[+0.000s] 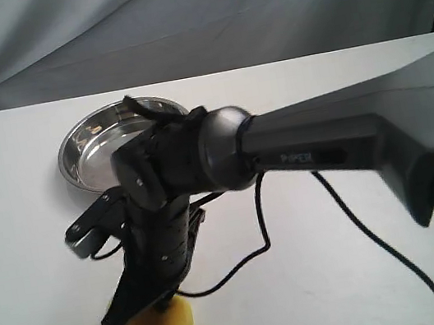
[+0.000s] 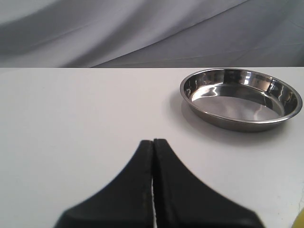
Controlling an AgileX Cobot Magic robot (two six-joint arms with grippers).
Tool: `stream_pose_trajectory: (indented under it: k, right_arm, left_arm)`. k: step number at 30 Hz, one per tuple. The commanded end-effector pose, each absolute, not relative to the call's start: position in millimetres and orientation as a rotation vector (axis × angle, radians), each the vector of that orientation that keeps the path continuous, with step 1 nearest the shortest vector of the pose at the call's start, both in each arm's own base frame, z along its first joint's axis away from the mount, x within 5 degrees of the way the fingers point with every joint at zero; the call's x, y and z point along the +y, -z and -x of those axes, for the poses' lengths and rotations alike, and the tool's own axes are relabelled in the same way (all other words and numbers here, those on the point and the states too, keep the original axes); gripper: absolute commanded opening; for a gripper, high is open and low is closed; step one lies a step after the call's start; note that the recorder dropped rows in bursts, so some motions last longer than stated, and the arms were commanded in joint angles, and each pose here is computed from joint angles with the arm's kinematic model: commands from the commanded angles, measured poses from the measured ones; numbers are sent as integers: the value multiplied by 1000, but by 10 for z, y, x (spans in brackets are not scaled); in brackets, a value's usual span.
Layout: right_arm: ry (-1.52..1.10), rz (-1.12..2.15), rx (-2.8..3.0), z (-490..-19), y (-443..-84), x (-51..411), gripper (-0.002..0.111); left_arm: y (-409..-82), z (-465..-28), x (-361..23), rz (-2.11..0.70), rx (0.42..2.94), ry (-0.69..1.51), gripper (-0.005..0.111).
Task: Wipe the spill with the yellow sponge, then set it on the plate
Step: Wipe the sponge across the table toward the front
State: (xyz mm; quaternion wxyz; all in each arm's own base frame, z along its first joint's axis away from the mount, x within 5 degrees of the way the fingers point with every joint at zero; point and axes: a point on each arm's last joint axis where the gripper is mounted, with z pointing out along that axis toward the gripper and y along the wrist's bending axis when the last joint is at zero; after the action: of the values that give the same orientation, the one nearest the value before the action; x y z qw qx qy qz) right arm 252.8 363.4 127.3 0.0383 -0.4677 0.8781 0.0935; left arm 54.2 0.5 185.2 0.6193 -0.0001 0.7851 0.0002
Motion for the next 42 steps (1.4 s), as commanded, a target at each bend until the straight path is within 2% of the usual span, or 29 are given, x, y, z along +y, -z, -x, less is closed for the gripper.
stream_pose_trajectory:
  k: [1, 6, 11, 20, 24, 27, 33, 37, 42]
  right_arm:
    - [-269, 1579, 2702, -2256, -1279, 3737, 0]
    - [-231, 1655, 2740, -2162, -1268, 3670, 0]
    - [-157, 1633, 2773, -2209, -1229, 3409, 0]
    - [-71, 1309, 2831, -2741, -1281, 2918, 0]
    - [-71, 1185, 2791, -2937, -1287, 2839, 0]
    - [-92, 1170, 2739, -2998, -1259, 2891, 0]
    - [-251, 1139, 2749, -3114, -1256, 3407, 0]
    - [-259, 1404, 2712, -2720, -1247, 3819, 0]
    - [-198, 1668, 2712, -2178, -1269, 3947, 0]
  left_arm:
    - [-1852, -542, 5, 5, 1793, 1, 0]
    - [-1852, -542, 5, 5, 1793, 1, 0]
    - [-1852, -542, 5, 5, 1793, 1, 0]
    - [-1852, -542, 5, 5, 1793, 1, 0]
    - [-1852, -542, 5, 5, 1793, 1, 0]
    - [-1852, -542, 5, 5, 1793, 1, 0]
    - [-1852, -542, 5, 5, 1793, 1, 0]
    - [-1852, -542, 5, 5, 1793, 1, 0]
    - [-1852, -542, 5, 5, 1793, 1, 0]
